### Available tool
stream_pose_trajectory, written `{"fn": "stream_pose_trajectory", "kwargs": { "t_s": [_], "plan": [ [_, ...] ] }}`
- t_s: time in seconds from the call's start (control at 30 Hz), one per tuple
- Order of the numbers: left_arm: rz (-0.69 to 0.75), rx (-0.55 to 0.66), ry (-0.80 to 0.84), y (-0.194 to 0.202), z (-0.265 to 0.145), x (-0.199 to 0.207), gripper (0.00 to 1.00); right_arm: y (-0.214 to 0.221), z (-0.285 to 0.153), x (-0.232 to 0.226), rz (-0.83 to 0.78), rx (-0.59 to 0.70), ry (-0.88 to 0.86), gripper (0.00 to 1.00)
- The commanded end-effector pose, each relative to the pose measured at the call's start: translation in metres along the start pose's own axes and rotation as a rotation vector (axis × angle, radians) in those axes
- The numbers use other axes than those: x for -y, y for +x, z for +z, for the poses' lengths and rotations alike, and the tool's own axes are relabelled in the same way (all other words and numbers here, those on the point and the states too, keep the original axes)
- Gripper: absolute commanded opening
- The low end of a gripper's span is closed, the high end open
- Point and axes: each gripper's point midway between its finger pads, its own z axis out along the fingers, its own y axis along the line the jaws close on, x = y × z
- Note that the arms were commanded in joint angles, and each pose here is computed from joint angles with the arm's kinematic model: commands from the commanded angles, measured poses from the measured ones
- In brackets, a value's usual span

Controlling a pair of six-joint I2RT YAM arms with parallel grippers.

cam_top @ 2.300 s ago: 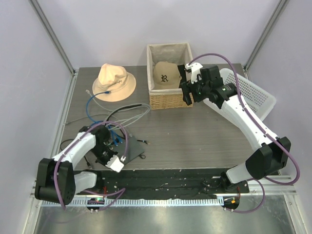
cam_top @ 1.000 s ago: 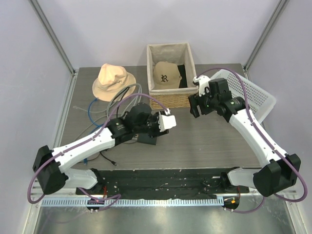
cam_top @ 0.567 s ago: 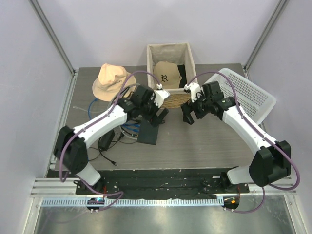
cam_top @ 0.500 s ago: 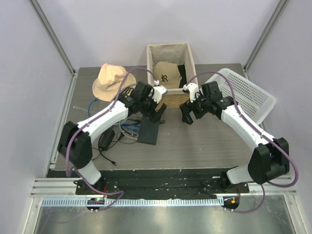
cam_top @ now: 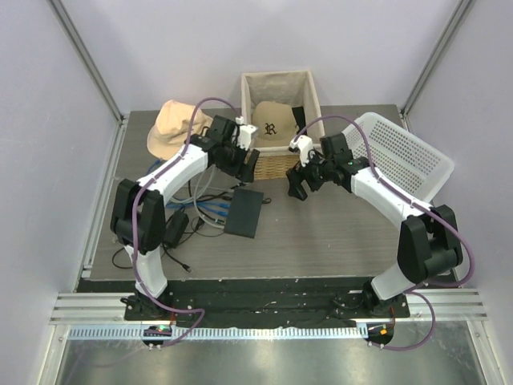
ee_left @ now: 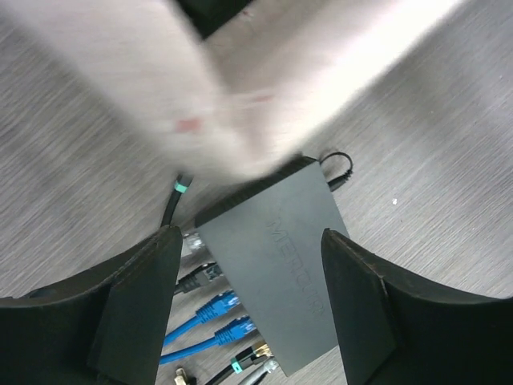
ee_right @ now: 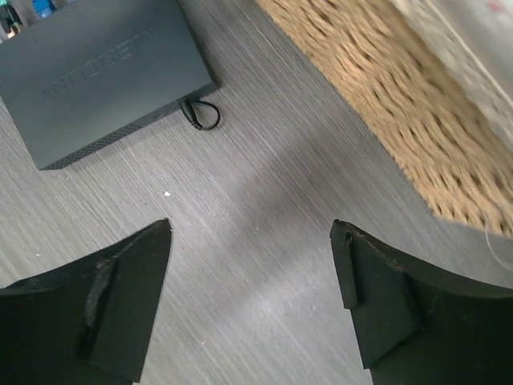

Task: Pull the plug from the switch port

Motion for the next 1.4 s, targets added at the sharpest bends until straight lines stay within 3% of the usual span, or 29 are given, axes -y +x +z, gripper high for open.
{"fn": "stream_pose_trajectory", "kwargs": {
  "t_s": [0.0,0.23,0.4,0.53,1.37],
  "plan": [
    [-0.046,0.006,0.037,-0.001,-0.007,-0.007,0.74,-0.019,0.015,-0.006,-0.205,0.049,0.030,0.86],
    [-0.175,-0.005,0.036,0.010,0.017,-0.008,0.75,-0.016,0.043,-0.006,-0.414,0.029,0.065,0.77],
    [-0.200,-0.041,0.018,0.025,0.026,-0.016,0.75,-0.021,0.055,-0.010,-0.406,0.068,0.038,0.72],
    [-0.312,-0.041,0.080,0.033,0.023,-0.019,0.74,-0.028,0.069,-0.019,-0.429,0.092,0.032,0.69],
    [-0.459,-0.074,0.142,0.051,0.058,-0.020,0.66,-0.004,0.115,-0.041,-0.513,-0.006,-0.045,0.69]
  ]
}}
